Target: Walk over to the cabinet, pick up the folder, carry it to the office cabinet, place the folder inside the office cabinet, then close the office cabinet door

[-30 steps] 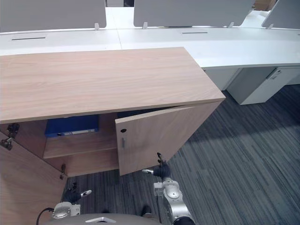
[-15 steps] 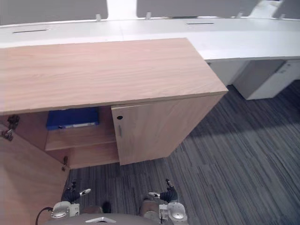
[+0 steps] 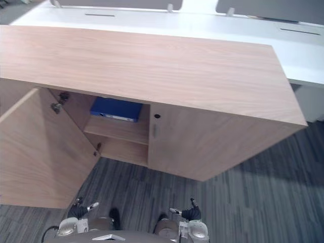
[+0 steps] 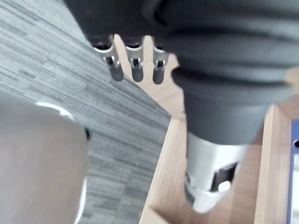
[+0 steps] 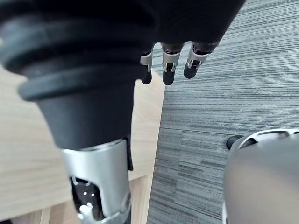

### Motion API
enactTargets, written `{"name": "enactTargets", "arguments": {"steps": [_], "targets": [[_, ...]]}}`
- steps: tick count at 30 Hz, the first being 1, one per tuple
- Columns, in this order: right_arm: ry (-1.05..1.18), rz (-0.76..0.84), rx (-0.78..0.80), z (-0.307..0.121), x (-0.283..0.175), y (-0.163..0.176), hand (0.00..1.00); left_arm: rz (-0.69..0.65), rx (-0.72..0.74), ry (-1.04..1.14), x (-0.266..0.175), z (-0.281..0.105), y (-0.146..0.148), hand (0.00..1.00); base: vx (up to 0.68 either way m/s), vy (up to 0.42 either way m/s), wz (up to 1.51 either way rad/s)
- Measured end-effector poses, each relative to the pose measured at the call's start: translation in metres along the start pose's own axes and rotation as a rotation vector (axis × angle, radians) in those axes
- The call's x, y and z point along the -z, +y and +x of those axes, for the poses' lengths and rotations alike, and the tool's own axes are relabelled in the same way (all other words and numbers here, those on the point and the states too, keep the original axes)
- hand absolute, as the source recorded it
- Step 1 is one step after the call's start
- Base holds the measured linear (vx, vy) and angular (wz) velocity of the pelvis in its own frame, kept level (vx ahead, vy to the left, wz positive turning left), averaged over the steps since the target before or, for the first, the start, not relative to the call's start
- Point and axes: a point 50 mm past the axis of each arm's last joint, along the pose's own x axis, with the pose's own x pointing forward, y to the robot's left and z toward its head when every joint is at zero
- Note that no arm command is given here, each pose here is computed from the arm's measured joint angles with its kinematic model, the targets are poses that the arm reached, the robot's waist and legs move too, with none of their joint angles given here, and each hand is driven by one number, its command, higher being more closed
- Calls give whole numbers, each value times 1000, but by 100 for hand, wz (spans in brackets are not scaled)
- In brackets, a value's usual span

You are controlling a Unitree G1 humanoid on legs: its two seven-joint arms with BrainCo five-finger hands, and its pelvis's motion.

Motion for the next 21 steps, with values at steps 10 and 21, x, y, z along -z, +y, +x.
{"name": "enactTargets", "arguments": {"steps": [10, 21], "targets": [[15, 25, -16, 4, -5, 11, 0, -467, -402, 11, 15, -12, 84, 0, 0, 26, 38], [-10, -5, 8, 8, -12, -2, 0, -606, -766, -357, -56, -43, 214, 0, 39, -22, 21]]}}
